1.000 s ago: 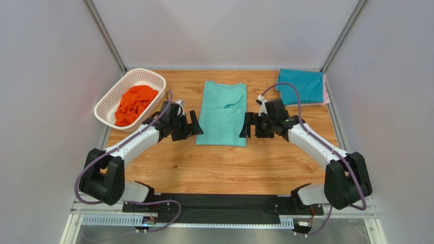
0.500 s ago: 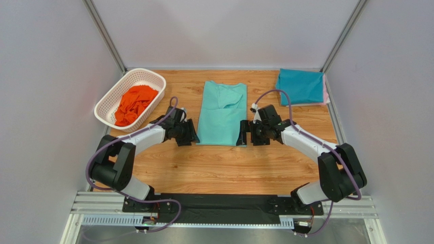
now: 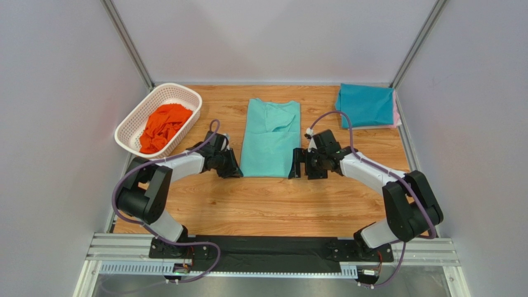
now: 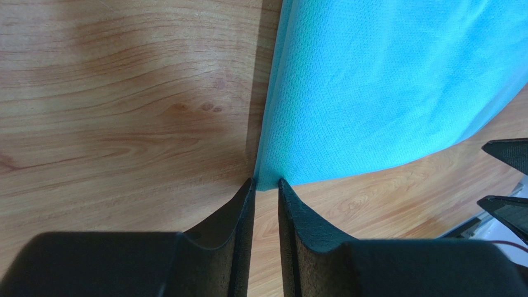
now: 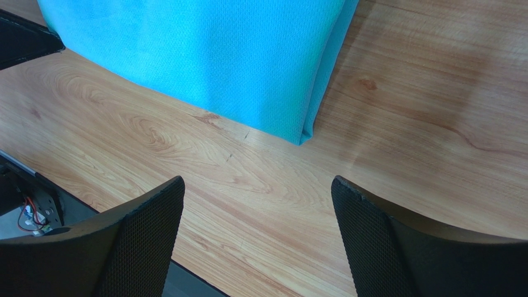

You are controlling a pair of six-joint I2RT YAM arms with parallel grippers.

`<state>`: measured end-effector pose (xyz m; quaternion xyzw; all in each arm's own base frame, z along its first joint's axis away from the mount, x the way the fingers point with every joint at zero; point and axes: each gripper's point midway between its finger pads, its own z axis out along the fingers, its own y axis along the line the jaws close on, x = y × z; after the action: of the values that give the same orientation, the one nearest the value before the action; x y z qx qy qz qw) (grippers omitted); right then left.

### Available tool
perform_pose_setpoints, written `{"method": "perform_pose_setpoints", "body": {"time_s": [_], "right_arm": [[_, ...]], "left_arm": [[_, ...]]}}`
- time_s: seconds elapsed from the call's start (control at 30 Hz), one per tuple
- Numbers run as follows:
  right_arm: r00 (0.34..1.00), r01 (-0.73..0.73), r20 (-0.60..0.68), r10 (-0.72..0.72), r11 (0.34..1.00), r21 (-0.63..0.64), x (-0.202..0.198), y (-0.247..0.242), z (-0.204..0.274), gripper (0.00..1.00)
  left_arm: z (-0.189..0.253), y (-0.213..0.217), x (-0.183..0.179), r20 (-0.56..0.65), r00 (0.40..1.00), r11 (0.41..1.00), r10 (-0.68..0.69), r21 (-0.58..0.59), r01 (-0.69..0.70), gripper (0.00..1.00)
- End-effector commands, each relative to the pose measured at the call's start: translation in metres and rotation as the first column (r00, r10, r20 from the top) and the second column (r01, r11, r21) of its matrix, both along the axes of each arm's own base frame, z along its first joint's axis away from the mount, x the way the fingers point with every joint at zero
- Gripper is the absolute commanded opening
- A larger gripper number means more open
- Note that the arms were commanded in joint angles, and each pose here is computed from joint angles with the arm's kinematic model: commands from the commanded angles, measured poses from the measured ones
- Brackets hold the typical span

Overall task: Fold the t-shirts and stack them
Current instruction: Fold the tshirt

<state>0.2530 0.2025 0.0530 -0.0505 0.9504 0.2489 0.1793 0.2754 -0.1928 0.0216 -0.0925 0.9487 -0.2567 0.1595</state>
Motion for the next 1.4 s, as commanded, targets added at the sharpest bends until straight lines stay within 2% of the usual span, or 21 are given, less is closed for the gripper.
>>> {"method": "perform_pose_setpoints", "body": {"time_s": [0.0, 0.03, 0.1, 0.13, 0.17, 0.33, 0.4, 0.6, 0.63, 0.67, 0.97, 1.17, 1.3, 1.37], "right_arm": [[1.0, 0.004, 0.02, -0.005, 1.0, 0.004, 0.007, 0.005, -0.002, 0.89], [1.0, 0.001, 0.015, -0.001, 1.0, -0.002, 0.007, 0.005, -0.004, 0.87], [1.0, -0.017, 0.015, 0.017, 1.0, -0.011, 0.007, 0.006, -0.007, 0.79], [1.0, -0.022, 0.014, 0.022, 1.0, -0.015, 0.009, 0.007, -0.009, 0.78], [1.0, -0.025, 0.016, 0.026, 0.999, -0.025, 0.009, 0.007, -0.01, 0.77], [0.999, -0.041, 0.03, 0.044, 0.996, -0.077, 0.014, 0.001, -0.018, 0.7], [0.998, -0.049, 0.025, 0.052, 0.995, -0.091, 0.016, 0.001, -0.021, 0.62], [0.997, -0.077, 0.013, 0.079, 0.99, -0.117, 0.023, 0.003, -0.032, 0.53], [0.997, -0.078, 0.01, 0.079, 0.99, -0.119, 0.024, 0.004, -0.033, 0.49], [0.997, -0.081, 0.008, 0.083, 0.989, -0.12, 0.025, 0.005, -0.034, 0.4], [0.995, -0.1, -0.009, 0.1, 0.986, -0.136, 0.016, 0.003, -0.038, 0.09], [0.992, -0.127, -0.008, 0.127, 0.984, -0.125, -0.011, 0.004, -0.015, 0.04], [0.982, -0.188, -0.04, 0.185, 0.979, -0.076, -0.051, 0.012, 0.009, 0.04], [0.972, -0.233, -0.049, 0.231, 0.972, -0.042, -0.077, 0.016, 0.028, 0.03]], "left_arm": [[-0.003, -0.006, 0.003, 0.006, 1.0, 0.999, -0.007, -0.031, 0.007, 0.26], [-0.005, -0.006, 0.002, -0.005, 1.0, 1.0, -0.009, -0.03, 0.008, 0.2], [-0.007, -0.006, 0.003, -0.006, 1.0, 1.0, -0.008, -0.028, 0.008, 0.14], [-0.008, -0.005, 0.002, -0.009, 1.0, 1.0, -0.006, -0.024, 0.006, 0.05], [-0.008, -0.004, 0.001, -0.013, 1.0, 1.0, -0.005, -0.021, 0.005, 0.0], [-0.009, 0.0, 0.0, -0.009, 1.0, 1.0, -0.002, 0.002, 0.002, 0.0], [-0.008, 0.0, 0.0, -0.004, 1.0, 1.0, -0.005, 0.003, 0.005, 0.0], [-0.008, 0.0, 0.001, -0.008, 1.0, 1.0, -0.006, 0.008, 0.006, 0.0], [-0.008, 0.0, 0.001, -0.011, 1.0, 1.0, -0.006, 0.009, 0.006, 0.0], [-0.008, 0.0, 0.001, -0.01, 1.0, 1.0, -0.005, 0.008, 0.005, 0.0], [-0.002, 0.001, 0.0, -0.005, 1.0, 1.0, 0.001, 0.005, -0.001, 0.0], [0.019, 0.01, -0.016, 0.033, 0.999, 1.0, 0.011, 0.0, -0.011, 0.0], [0.048, 0.021, -0.038, 0.125, 0.992, 1.0, 0.025, -0.012, -0.024, 0.0], [0.055, 0.029, -0.052, 0.125, 0.992, 0.999, 0.036, 0.003, -0.036, 0.0]]}}
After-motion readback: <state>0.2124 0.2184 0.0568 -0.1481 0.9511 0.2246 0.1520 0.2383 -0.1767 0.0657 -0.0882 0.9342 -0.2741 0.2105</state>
